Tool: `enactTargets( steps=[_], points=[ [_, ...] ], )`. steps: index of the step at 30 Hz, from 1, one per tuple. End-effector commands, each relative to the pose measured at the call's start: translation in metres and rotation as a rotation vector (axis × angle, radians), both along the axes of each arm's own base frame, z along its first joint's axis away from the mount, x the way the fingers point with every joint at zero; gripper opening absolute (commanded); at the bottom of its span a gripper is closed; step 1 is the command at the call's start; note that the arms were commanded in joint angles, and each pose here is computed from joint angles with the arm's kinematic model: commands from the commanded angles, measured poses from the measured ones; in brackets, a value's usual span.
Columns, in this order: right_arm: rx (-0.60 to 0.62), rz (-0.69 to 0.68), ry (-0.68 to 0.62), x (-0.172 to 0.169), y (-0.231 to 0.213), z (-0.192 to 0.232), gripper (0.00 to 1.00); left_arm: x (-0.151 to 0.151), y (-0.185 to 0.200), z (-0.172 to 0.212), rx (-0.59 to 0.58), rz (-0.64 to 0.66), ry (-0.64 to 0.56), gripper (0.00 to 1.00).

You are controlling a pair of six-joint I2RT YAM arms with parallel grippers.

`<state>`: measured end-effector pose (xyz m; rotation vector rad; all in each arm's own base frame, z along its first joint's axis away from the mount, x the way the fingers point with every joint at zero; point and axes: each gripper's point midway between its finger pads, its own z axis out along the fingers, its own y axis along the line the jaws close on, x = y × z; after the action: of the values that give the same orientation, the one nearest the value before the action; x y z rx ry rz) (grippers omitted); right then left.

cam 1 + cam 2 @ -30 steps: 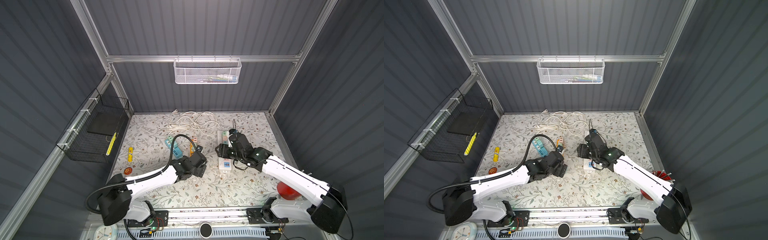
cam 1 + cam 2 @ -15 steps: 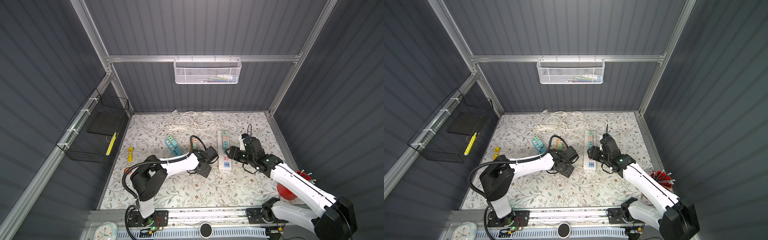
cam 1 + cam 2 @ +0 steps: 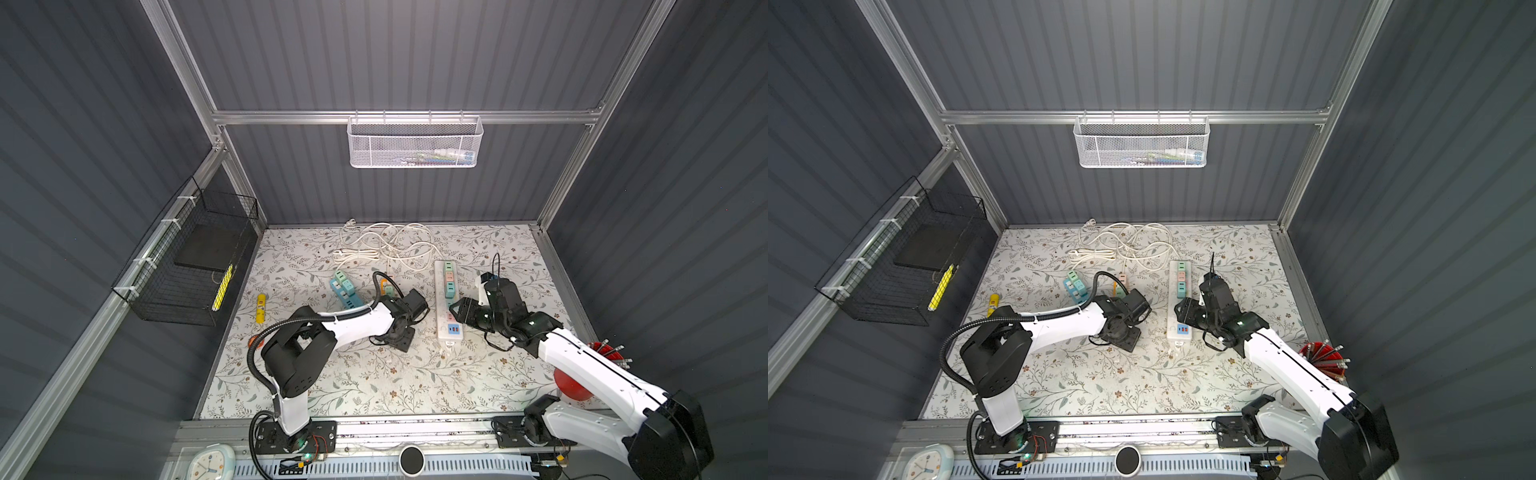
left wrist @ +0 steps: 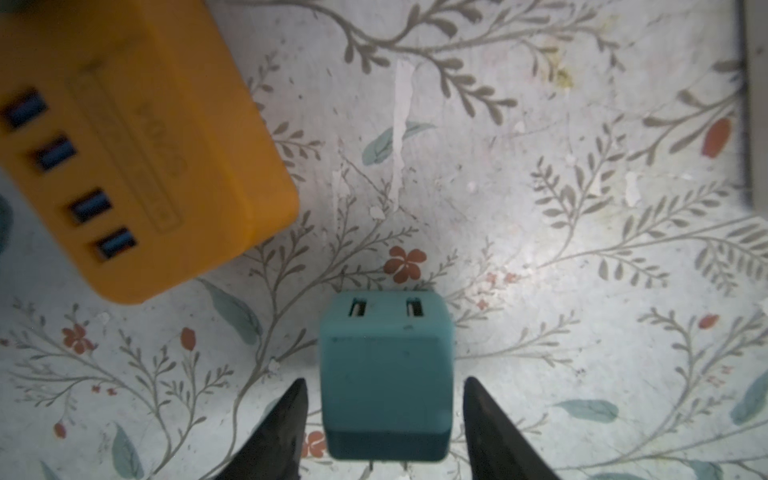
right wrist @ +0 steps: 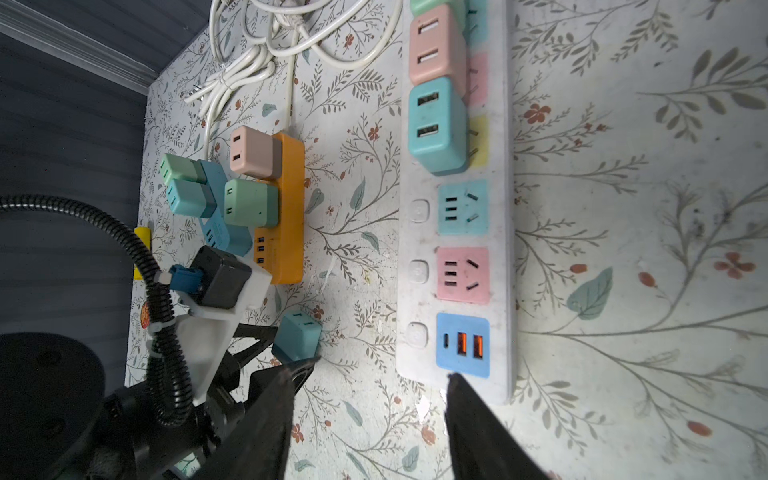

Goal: Insert the plug
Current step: 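Grasp the teal adapter with the left gripper and raise it toward the right gripper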

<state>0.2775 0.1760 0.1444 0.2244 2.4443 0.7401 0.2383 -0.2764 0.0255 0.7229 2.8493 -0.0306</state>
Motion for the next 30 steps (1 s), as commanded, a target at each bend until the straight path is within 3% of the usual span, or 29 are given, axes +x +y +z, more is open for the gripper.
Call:
enactTargets(
  steps=[1,4,10,14,18,23,26,30],
  points=[
    [0.008,0.003,0.007,-0.001,0.001,-0.003,0.58,-0.001,0.001,-0.006,0.018,-0.008,0.014,0.57],
    [0.006,0.009,0.004,-0.001,0.001,-0.002,0.58,-0.001,0.002,-0.009,0.029,-0.010,0.016,0.53],
    [-0.016,0.022,0.010,-0.002,0.000,-0.001,0.58,0.004,-0.002,0.000,-0.023,-0.041,-0.044,0.33],
    [-0.042,0.060,-0.009,-0.002,0.001,0.011,0.59,0.013,-0.023,0.044,-0.211,-0.111,-0.196,0.24],
    [-0.118,0.161,0.060,-0.004,0.007,0.009,0.60,0.020,-0.038,0.096,-0.371,-0.173,-0.495,0.17],
    [-0.087,0.268,0.032,-0.002,0.025,0.032,0.56,0.004,-0.058,0.128,-0.577,-0.319,-0.736,0.17],
    [-0.027,0.346,0.005,-0.007,0.039,0.050,0.56,-0.003,-0.065,0.135,-0.626,-0.392,-0.785,0.17],
    [0.010,0.441,0.017,-0.016,0.053,0.054,0.55,-0.005,-0.075,0.141,-0.640,-0.434,-0.766,0.11]
  ],
)
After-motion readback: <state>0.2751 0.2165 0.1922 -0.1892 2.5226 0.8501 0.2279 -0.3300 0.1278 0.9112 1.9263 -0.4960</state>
